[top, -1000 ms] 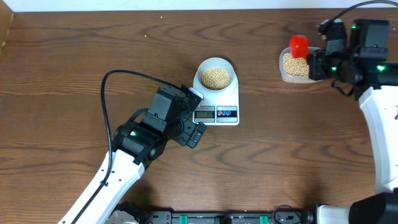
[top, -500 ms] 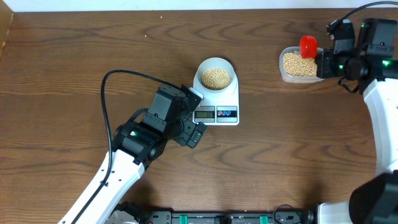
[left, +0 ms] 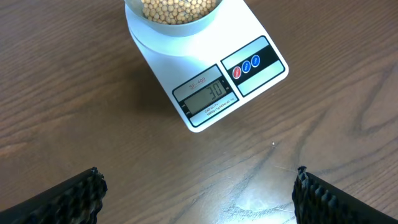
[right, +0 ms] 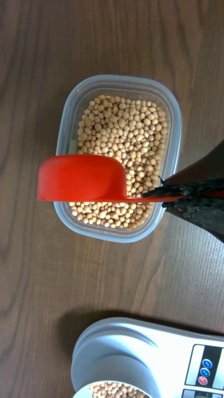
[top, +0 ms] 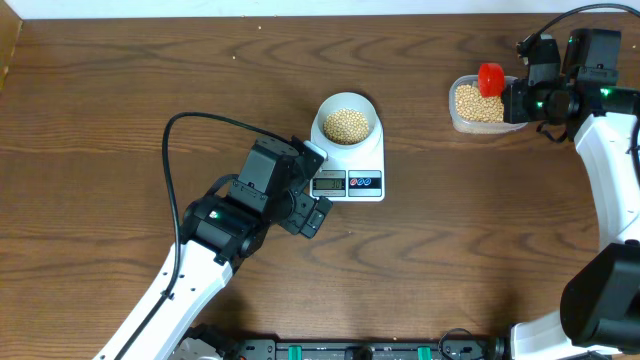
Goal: Scoop item into bowl and weigh 50g on scale
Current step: 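Dip the scoop into the chickpeas again with the right gripper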
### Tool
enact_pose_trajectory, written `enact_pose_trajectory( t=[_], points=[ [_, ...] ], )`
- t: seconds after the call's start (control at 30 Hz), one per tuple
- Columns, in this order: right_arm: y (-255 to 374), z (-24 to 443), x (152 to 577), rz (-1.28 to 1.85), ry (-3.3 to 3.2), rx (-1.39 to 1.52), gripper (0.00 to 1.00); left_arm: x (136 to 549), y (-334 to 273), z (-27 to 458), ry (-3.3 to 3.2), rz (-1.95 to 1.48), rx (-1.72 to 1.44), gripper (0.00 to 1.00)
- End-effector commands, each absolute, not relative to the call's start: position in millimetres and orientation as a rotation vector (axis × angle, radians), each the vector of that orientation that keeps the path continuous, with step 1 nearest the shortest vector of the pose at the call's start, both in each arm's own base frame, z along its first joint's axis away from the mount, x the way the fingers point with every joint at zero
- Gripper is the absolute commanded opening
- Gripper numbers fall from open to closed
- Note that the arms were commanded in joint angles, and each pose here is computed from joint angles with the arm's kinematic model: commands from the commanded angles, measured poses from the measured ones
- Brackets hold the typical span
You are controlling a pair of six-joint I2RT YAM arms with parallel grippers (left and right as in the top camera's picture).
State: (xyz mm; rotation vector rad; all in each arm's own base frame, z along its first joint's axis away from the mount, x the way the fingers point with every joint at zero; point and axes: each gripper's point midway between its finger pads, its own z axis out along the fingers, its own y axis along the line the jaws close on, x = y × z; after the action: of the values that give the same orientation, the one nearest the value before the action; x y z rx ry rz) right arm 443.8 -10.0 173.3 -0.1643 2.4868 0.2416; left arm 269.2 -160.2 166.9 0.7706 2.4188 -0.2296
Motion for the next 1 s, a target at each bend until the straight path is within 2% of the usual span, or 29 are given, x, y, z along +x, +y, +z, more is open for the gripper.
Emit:
enact_pose_trajectory(
  t=[0.0, 0.6, 0.97],
  points=[
    [-23, 174, 445, 0.199, 2.487, -0.15, 0.01, 273, -160, 169, 2.407, -0.214, 0.778, 0.98],
    [-36, 123, 443, 0.218, 2.615, -0.07, 0.01, 273, -160, 169, 2.408, -0.214, 0.778, 0.98],
    [-8, 96, 443, 0.478, 2.644, -0.078, 0.01, 273, -160, 169, 2.408, -0.214, 0.778, 0.98]
  ],
)
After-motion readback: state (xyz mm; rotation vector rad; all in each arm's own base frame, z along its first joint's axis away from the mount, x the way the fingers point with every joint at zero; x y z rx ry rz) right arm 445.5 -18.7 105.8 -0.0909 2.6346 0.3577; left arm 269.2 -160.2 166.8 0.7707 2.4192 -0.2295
